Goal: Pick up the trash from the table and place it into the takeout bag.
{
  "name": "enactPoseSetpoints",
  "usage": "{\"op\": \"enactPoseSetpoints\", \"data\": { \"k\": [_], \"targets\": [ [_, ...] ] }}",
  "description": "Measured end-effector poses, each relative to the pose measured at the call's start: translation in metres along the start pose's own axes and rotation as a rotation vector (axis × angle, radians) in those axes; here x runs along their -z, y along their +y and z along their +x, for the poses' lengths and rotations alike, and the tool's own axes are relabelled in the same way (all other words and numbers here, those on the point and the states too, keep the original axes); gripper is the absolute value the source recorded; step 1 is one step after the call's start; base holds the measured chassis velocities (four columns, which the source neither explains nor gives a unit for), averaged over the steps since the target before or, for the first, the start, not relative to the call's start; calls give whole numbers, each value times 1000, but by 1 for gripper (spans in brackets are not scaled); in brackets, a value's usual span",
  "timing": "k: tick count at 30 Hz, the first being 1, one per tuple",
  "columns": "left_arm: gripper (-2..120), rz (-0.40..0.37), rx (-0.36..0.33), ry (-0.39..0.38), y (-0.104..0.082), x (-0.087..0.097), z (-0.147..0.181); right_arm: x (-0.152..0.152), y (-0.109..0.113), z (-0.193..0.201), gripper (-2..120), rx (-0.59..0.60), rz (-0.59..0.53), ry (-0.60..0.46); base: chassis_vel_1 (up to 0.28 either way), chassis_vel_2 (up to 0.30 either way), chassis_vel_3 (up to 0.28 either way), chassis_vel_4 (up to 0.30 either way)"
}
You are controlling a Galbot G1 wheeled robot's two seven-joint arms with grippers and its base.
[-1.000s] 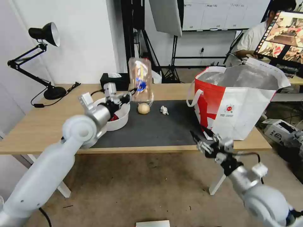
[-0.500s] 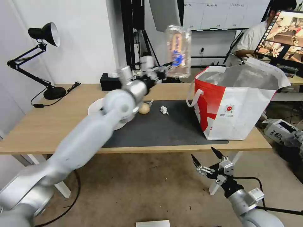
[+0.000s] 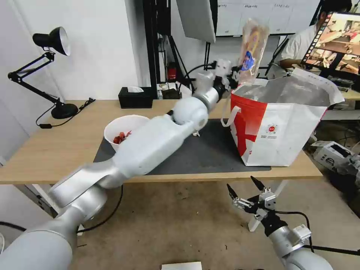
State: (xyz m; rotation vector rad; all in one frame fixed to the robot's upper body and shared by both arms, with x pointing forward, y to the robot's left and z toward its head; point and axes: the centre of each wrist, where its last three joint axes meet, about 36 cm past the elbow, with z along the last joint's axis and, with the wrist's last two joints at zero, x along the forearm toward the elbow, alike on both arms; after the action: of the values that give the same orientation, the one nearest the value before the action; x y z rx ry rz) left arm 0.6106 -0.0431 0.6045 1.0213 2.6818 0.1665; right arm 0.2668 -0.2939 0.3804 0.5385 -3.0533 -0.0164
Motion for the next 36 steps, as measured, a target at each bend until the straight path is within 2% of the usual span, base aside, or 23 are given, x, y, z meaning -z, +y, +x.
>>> {"op": "enactPoseSetpoints", "data": {
  "k": [3,18,20,23,24,26,27,29,30,32,33,36],
  "targets": [
    [0,-23,-19,-1,-12,-8,-3,-1,0,0,100,0,2,2,0,0,0,0],
    [1,-6,-36,1,-19,-9,1,-3,0,-4,100,16,1,9,0,0,0,0],
    [6,2,-38,0,-20,-8,2,-3,0,-5,100,17,2,8,0,0,0,0],
    [19,16,-43,0,-21,-7,5,-3,0,-5,100,21,1,9,0,0,0,0],
    [19,16,-43,0,-21,-7,5,-3,0,-5,100,21,1,9,0,0,0,0],
    [30,29,-42,-4,-24,-3,6,-4,2,-5,100,21,-4,11,0,0,0,0],
    [30,29,-42,-4,-24,-3,6,-4,2,-5,100,21,-4,11,0,0,0,0],
    [42,47,-41,-8,-27,2,8,-5,3,-5,100,21,-6,13,0,0,0,0],
    [42,47,-41,-8,-27,2,8,-5,3,-5,100,21,-6,13,0,0,0,0],
    [53,63,-36,-16,-23,7,12,-5,4,-5,100,24,-8,15,0,0,0,0],
    [53,63,-36,-16,-23,7,12,-5,4,-5,100,24,-8,15,0,0,0,0],
    [68,71,-20,-21,-10,11,25,-4,6,-5,100,28,-12,15,0,0,0,0]
  ]
}}
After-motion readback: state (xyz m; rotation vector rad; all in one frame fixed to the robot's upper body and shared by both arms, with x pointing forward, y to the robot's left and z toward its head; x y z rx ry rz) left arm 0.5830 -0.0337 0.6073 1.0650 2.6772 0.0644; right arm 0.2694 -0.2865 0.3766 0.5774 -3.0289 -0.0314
